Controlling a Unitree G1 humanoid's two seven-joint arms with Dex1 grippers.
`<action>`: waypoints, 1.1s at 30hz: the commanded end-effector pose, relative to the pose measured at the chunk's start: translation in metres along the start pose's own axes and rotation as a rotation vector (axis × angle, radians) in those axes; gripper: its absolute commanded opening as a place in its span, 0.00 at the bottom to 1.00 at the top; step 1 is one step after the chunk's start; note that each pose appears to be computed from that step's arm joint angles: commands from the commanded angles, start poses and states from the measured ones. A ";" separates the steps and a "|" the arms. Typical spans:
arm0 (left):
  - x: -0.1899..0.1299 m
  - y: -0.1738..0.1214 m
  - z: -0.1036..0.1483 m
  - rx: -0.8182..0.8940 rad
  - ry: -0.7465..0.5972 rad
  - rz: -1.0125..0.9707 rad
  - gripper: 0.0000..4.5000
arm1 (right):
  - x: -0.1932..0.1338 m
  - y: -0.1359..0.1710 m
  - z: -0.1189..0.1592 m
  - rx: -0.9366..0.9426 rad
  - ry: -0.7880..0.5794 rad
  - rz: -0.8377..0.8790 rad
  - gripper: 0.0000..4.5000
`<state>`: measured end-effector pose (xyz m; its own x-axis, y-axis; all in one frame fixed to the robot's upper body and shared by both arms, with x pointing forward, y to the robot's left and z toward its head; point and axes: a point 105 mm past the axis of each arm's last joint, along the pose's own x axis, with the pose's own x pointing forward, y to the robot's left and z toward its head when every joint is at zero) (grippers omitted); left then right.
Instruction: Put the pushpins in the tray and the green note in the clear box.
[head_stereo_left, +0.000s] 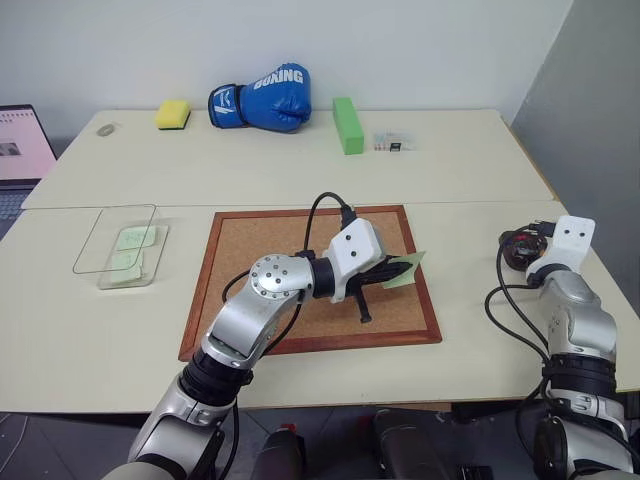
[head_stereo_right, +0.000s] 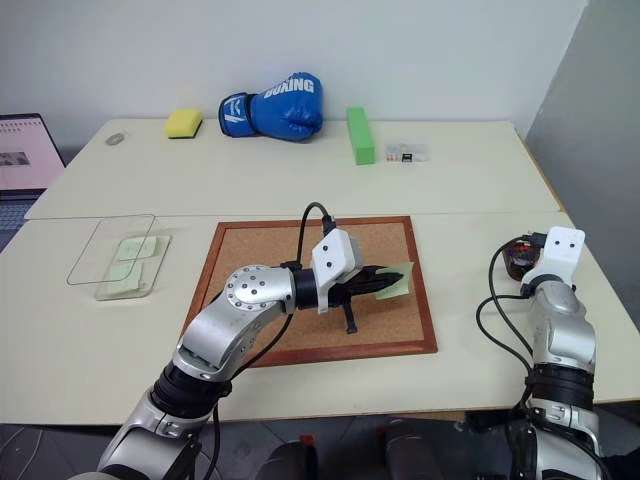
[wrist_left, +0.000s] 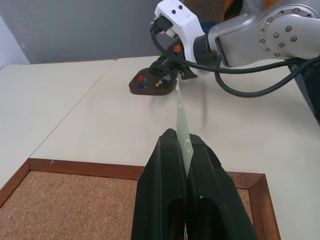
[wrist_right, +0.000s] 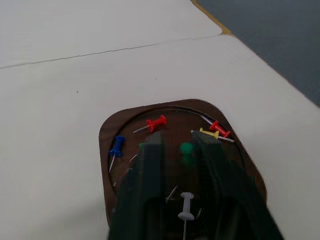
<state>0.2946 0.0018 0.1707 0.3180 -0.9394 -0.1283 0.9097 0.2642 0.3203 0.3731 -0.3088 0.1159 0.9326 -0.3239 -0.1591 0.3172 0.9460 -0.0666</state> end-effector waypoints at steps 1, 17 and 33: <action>-0.001 0.005 0.010 0.041 -0.025 0.017 0.00 | -0.002 -0.003 0.021 -0.023 -0.091 -0.020 0.46; -0.007 0.016 0.008 0.032 -0.026 0.060 0.00 | -0.012 0.015 0.049 -0.011 -0.200 0.069 0.86; -0.129 0.133 -0.020 -0.153 0.047 0.886 0.00 | -0.150 0.198 0.072 -0.121 -0.359 1.230 0.86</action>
<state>0.3751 0.1298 0.1958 0.8588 -0.5121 0.0107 0.5010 0.8441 0.1908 0.3221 -0.0918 0.1760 0.6930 0.7200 0.0363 -0.7105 0.6907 -0.1346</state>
